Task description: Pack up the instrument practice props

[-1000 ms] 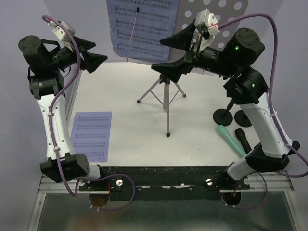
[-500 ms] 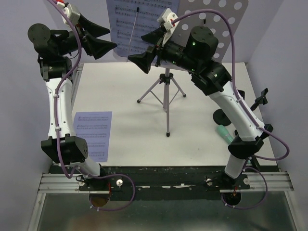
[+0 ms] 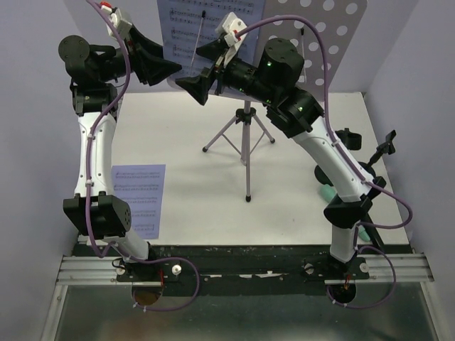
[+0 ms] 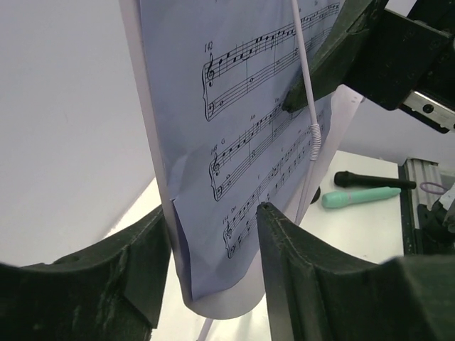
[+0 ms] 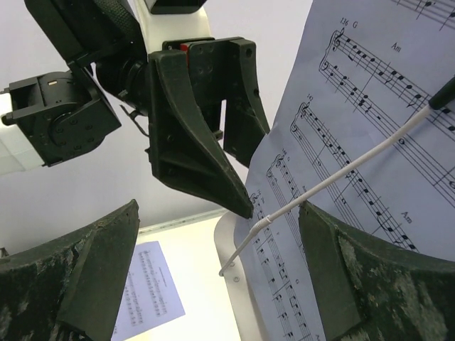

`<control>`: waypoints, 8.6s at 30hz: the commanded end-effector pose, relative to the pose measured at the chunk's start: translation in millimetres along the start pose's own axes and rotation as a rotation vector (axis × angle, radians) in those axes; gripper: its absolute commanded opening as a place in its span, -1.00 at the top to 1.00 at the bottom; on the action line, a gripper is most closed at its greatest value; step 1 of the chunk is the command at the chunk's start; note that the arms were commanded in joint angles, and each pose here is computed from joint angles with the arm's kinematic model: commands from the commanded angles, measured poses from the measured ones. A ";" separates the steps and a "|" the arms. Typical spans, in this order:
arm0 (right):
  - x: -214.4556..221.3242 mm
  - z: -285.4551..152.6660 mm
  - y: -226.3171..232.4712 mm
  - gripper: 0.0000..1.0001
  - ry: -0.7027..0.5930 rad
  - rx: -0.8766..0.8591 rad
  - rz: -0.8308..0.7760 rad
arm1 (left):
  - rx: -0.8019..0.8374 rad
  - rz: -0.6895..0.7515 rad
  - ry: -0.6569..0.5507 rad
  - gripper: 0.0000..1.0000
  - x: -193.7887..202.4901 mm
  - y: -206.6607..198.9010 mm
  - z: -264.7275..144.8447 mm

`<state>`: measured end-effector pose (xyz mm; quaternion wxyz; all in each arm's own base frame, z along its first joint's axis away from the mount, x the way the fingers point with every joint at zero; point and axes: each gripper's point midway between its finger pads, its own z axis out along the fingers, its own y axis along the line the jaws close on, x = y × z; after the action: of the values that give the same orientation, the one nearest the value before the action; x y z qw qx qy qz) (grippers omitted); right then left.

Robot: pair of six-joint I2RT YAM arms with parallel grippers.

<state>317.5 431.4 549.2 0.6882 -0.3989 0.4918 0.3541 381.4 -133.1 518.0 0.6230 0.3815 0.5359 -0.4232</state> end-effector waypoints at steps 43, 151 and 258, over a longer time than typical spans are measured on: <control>-16.2 4.1 26.7 -0.99 -0.128 -0.143 -0.058 | -0.345 0.139 -0.123 -0.18 -60.8 14.7 -22.0; 5.9 -115.2 29.6 -0.99 -0.087 -0.027 -0.184 | -0.782 -0.979 1.257 1.00 348.2 -110.5 -347.0; -11.2 -245.1 55.2 -0.93 0.154 -0.032 -0.192 | -0.369 0.032 0.507 -0.45 259.8 -73.3 -124.8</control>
<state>183.4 259.4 551.0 0.7258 -0.4566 0.4290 0.2840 287.0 -48.6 243.7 0.5196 0.2936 0.7800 -0.1884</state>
